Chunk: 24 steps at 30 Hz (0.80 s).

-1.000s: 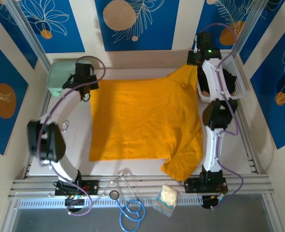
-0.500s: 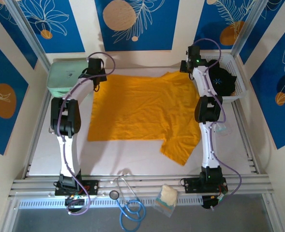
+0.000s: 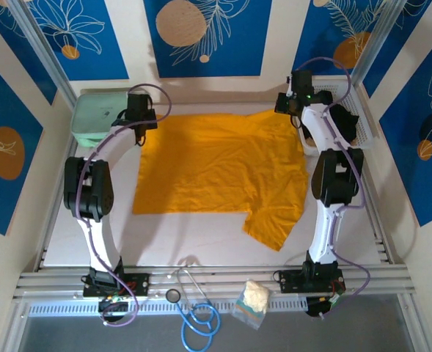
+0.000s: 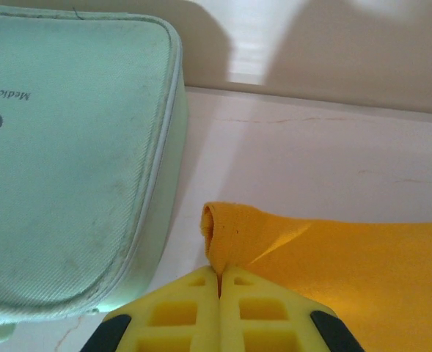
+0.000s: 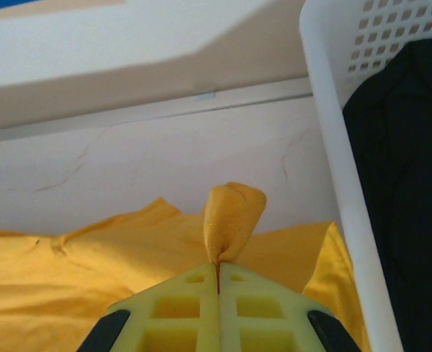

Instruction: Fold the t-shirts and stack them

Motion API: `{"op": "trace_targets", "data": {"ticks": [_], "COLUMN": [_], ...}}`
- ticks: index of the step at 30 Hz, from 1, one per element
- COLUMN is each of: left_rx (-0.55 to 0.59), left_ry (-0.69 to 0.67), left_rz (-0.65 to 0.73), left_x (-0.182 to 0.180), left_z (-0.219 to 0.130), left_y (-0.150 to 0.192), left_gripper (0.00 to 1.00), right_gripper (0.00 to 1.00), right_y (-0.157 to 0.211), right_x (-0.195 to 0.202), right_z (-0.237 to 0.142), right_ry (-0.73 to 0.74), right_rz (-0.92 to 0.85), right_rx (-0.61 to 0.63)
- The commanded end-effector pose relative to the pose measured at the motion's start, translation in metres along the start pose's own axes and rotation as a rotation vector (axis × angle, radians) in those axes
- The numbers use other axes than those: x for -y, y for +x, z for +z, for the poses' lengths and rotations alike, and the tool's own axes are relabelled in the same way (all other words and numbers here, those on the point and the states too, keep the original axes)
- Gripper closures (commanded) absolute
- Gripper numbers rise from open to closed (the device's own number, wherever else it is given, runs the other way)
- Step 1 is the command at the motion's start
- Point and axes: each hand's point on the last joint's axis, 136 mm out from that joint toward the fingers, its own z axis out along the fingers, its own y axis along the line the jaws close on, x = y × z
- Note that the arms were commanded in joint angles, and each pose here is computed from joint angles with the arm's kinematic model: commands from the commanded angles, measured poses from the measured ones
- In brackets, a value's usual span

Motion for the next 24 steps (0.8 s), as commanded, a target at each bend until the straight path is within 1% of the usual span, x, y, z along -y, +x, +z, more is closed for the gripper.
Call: {"op": "trace_targets", "data": {"ticks": [1, 6, 14, 18, 24], "left_rx": [0.028, -0.001, -0.039, -0.071, -0.136], "left_ry": [-0.011, -0.013, -0.011, -0.015, -0.025], "left_rz": [0.002, -0.002, -0.017, -0.028, -0.041], "left_x": [-0.011, -0.016, -0.024, -0.028, -0.032], "left_z": [-0.014, -0.021, -0.036, -0.039, -0.034], "left_y": [-0.006, 0.014, 0.043, 0.063, 0.095], "left_gripper": [1.0, 1.0, 1.0, 1.0, 1.0], "right_gripper": [1.0, 1.0, 1.0, 1.0, 1.0], "right_y": [0.013, 0.057, 0.109, 0.133, 0.162], "right_x": [-0.008, 0.003, 0.025, 0.035, 0.046], "right_z": [-0.015, -0.034, -0.064, -0.069, -0.069], "right_ry": [-0.025, 0.003, 0.063, 0.078, 0.111], "right_rz": [0.024, 0.066, 0.117, 0.143, 0.161], "right_rx": [0.026, -0.017, -0.061, -0.09, -0.144]}}
